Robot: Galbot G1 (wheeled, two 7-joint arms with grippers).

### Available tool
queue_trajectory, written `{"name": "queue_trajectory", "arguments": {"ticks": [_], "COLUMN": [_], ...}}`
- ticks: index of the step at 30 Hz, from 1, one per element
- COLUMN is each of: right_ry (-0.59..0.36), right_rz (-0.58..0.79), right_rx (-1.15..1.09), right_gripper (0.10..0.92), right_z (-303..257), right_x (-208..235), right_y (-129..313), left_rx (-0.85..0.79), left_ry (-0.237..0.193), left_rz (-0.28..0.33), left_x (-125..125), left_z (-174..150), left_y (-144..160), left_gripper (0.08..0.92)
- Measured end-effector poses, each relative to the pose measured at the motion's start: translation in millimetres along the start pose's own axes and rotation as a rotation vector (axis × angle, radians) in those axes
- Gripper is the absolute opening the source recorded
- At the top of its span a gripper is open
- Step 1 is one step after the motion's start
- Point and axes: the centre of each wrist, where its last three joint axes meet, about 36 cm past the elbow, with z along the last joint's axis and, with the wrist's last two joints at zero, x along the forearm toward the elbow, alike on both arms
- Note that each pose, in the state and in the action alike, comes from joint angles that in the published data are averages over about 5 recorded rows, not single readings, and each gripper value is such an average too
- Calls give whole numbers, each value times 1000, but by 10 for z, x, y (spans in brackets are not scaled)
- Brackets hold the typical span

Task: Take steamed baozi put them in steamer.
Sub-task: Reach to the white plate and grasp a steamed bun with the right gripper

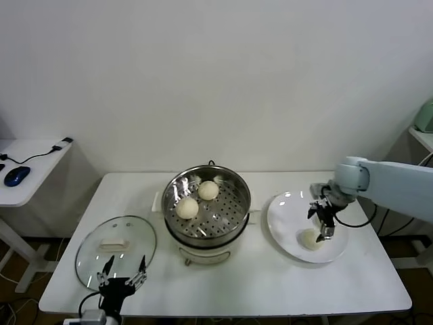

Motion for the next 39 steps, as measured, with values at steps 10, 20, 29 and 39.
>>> {"name": "queue_trajectory", "arguments": {"ticks": [10, 20, 29, 39], "right_ry": [23, 34, 31, 12], "right_rz": [29, 29, 20, 15], "right_rx": [-16, -26, -32, -14], "right_gripper": [823, 818, 710, 654], "right_z": [-3, 41, 73, 77], "right_x": [-276, -375, -388, -215], "right_y": [29, 66, 84, 25], "left_rx": [2, 1, 2, 1], "left_ry": [1, 4, 7, 8], "left_rz": [-1, 0, 1, -1], "left_x": [-8, -5, -4, 10], "left_z": [23, 33, 40, 34], "left_y": [8, 13, 5, 3], "left_gripper": [823, 823, 823, 823]}}
